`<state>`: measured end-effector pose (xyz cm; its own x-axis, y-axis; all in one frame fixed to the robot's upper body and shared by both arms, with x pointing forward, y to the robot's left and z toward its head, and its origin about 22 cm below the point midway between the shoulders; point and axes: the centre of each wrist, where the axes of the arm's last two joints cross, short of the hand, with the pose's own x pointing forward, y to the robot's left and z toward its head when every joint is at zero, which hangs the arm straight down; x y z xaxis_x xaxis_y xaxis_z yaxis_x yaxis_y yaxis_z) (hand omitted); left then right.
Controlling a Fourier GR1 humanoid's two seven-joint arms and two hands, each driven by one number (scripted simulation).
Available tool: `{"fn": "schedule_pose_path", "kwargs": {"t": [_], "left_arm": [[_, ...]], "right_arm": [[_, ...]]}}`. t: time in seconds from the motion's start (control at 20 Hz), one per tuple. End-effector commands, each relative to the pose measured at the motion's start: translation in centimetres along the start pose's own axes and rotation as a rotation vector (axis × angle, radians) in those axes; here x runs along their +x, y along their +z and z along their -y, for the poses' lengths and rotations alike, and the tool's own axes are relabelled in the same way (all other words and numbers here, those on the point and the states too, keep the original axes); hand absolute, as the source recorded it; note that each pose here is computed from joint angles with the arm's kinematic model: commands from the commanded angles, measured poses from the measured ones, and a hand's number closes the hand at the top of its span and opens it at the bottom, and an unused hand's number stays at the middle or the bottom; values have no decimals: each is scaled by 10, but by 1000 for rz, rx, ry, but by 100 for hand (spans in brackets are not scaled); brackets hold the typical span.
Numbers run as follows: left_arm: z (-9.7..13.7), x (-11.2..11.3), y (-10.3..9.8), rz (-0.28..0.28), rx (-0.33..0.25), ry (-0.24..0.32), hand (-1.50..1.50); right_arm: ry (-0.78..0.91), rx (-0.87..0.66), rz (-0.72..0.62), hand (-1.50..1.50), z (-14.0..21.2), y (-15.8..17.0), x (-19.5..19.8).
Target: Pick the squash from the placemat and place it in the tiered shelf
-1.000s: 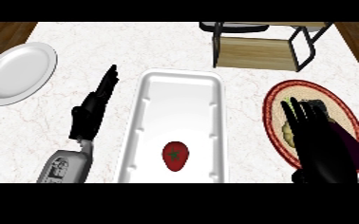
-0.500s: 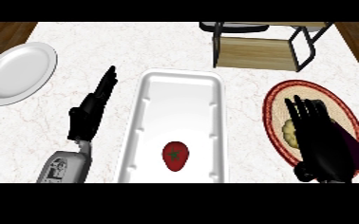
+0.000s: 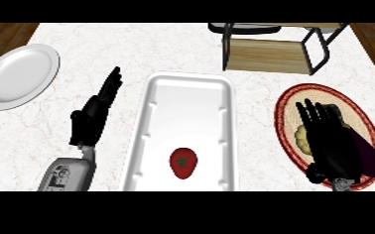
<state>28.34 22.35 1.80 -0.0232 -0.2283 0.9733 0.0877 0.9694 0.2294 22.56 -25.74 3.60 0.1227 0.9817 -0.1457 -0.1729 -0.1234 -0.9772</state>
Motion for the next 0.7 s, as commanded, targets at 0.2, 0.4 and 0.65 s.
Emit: {"fn": "schedule_pose_path", "kwargs": {"t": [0.2, 0.4, 0.65], "left_arm": [[8, -4, 14, -6, -4, -10, 0], [4, 7, -3, 14, -9, -10, 0], [5, 2, 16, 7, -11, 5, 0]], "right_arm": [[18, 39, -3, -150, -5, -7, -21], [85, 71, 18, 150, -28, -8, -32], [144, 9, 75, 150, -24, -15, -14]]}}
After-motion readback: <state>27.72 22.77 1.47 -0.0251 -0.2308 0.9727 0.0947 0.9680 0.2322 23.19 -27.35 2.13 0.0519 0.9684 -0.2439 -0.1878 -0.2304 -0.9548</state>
